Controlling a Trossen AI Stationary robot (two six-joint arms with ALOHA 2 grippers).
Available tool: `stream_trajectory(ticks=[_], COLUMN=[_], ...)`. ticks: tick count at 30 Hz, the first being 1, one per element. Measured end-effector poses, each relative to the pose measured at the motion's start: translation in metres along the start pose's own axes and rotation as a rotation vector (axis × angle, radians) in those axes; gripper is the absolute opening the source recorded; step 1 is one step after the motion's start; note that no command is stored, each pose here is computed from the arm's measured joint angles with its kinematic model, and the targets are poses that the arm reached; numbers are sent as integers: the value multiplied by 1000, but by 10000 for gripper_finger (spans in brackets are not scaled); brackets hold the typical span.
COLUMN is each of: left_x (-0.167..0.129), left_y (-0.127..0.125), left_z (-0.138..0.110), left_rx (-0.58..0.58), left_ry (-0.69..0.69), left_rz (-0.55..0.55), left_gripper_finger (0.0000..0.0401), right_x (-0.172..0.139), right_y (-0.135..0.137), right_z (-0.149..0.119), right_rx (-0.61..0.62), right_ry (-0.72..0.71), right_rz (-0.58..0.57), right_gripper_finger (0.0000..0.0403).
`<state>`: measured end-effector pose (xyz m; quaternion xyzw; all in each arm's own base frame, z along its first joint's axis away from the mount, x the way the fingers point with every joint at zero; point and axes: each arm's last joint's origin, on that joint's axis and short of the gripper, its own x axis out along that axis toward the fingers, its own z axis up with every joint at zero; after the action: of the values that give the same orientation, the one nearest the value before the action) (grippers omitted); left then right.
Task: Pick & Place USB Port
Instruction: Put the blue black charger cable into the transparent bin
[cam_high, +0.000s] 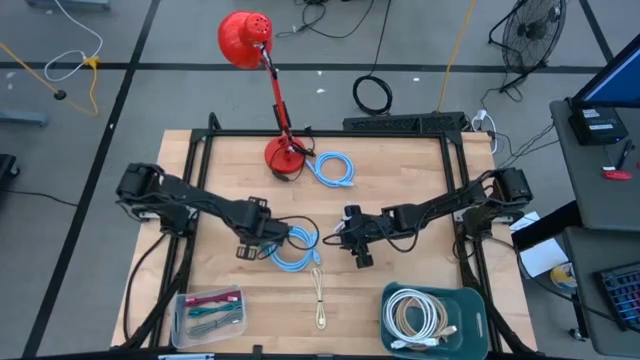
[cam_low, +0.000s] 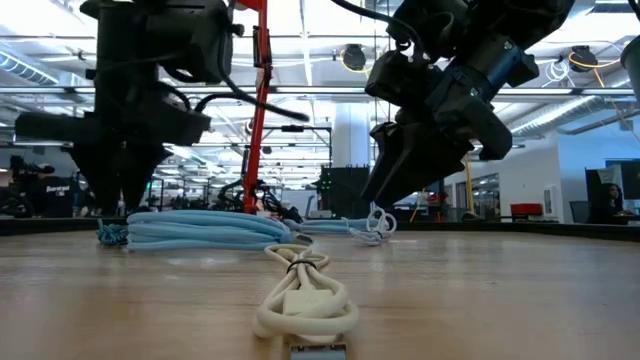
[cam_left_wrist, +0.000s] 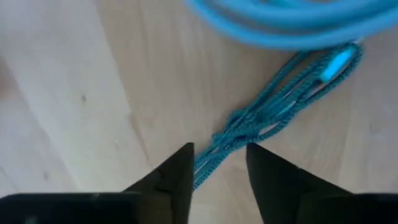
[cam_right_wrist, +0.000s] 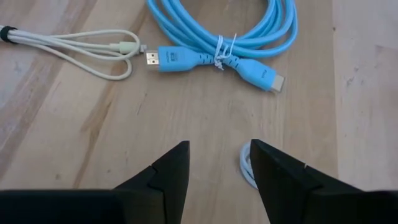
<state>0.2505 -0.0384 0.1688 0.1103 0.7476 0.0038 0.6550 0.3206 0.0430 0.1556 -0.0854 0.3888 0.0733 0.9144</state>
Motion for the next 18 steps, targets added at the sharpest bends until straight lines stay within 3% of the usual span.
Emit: stream_trajectory(ticks=[6, 10, 14, 18], left_x=[13, 15, 15, 15], left_y=[-6, -12, -16, -17], left_z=[5, 8, 8, 7], left_rx=[14, 27, 30, 27], left_ry=[59, 55, 54, 53], left_rz=[58, 15, -12, -15], left_gripper_finger=[245, 292, 304, 283], right_x=[0, 0, 0, 0], right_y=[0, 0, 0, 0], right_z=[0, 0, 0, 0], right_rx=[1, 1, 1, 1], right_ry=[1, 1, 1, 0], right_rz=[0, 0, 0, 0], right_gripper_finger=[135, 118, 103, 93])
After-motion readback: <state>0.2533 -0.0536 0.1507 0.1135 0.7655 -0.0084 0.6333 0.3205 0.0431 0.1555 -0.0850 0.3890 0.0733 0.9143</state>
